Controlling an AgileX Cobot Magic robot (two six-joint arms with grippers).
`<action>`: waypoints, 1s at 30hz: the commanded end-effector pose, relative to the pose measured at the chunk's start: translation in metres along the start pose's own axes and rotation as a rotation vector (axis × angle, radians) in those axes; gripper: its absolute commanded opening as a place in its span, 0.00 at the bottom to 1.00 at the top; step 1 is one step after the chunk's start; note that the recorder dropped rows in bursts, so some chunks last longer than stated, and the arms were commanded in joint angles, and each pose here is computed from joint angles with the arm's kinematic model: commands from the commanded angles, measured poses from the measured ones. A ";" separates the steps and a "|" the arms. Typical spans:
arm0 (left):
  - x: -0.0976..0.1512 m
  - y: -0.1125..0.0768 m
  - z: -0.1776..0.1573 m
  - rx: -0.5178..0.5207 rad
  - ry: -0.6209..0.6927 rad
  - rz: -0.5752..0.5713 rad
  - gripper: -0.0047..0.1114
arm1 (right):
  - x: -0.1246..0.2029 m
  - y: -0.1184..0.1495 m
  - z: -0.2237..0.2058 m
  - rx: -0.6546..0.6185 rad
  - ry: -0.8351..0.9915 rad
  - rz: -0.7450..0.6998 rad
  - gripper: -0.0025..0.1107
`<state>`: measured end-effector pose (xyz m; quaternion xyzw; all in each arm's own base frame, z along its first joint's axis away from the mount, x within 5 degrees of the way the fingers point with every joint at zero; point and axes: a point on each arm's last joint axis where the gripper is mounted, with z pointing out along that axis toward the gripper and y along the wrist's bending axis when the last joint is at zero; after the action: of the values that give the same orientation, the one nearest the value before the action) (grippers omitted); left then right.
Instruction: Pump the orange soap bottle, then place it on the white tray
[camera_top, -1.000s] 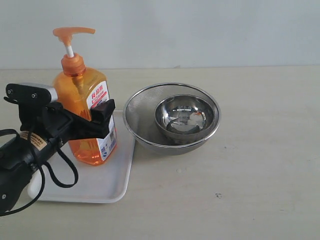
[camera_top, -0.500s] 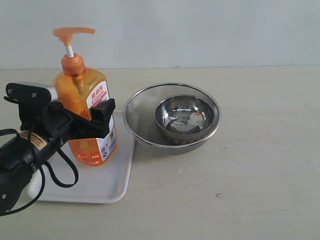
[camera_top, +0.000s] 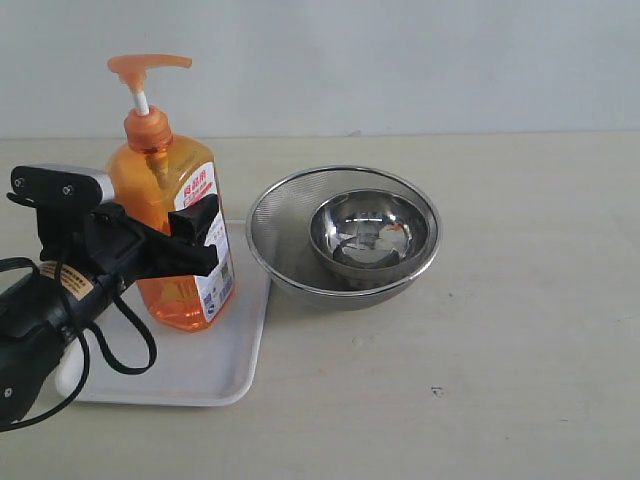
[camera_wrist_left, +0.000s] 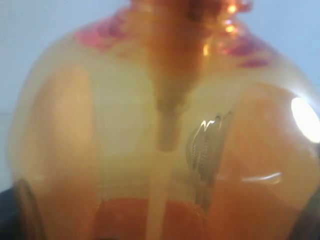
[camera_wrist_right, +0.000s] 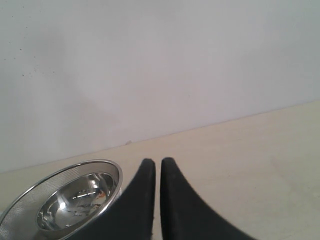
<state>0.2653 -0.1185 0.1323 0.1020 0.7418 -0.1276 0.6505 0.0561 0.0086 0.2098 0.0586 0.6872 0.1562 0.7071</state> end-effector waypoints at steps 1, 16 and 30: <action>-0.001 0.000 0.001 -0.004 -0.011 -0.001 0.08 | -0.001 0.000 0.000 0.003 -0.008 -0.008 0.02; -0.035 0.008 -0.002 -0.112 -0.132 -0.015 0.08 | -0.001 0.000 0.000 0.003 -0.008 -0.008 0.02; -0.038 0.009 0.002 -0.124 -0.151 -0.066 0.08 | -0.001 0.000 0.000 0.003 -0.008 -0.008 0.02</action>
<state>0.2718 -0.1103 0.1519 0.0465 0.7437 -0.1021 0.6590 0.0561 0.0086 0.2098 0.0586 0.6872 0.1562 0.7071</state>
